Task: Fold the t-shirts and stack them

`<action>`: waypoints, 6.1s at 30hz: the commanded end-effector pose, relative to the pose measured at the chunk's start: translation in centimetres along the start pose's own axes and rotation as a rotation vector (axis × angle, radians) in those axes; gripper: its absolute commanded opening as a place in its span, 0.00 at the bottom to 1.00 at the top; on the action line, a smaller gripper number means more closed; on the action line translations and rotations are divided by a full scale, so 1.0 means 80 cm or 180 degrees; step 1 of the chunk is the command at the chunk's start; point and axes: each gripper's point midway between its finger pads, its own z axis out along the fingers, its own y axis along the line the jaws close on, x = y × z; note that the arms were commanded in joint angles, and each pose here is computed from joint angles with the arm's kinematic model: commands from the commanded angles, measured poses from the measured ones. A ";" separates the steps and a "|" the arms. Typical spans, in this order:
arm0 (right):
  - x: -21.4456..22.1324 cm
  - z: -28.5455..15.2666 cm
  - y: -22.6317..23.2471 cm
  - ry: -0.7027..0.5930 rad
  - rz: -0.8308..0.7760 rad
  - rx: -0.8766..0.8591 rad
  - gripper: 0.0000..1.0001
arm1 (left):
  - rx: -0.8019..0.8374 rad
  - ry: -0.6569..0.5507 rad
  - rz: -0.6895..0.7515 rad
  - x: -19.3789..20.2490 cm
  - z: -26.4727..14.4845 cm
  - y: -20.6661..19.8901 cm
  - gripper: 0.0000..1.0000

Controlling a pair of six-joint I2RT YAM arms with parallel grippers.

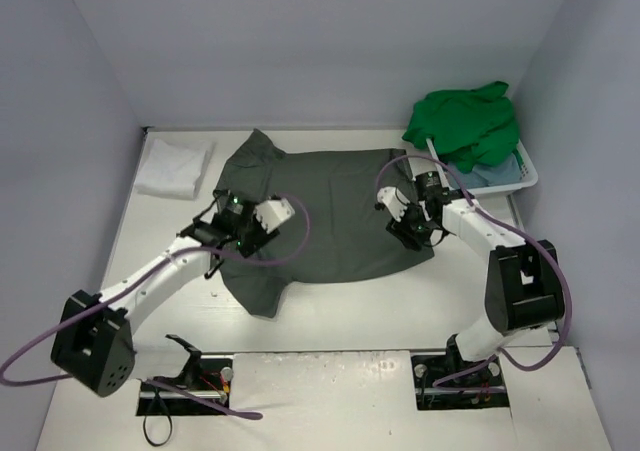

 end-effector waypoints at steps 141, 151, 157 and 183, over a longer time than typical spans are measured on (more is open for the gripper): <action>0.035 -0.013 0.004 0.0383 -0.0755 0.0041 0.00 | 0.1512 0.0345 0.0936 0.050 -0.073 -0.148 0.00; 0.019 -0.005 -0.020 0.0388 -0.0813 0.0068 0.00 | 0.1377 0.0219 0.0768 0.024 -0.053 -0.105 0.00; 0.012 0.009 -0.038 0.0418 -0.0811 0.0052 0.00 | 0.1284 0.0186 0.0690 0.009 -0.032 -0.067 0.00; -0.036 0.032 -0.124 0.0180 -0.0701 0.0235 0.00 | 0.1109 0.0287 0.0579 -0.012 0.041 0.013 0.00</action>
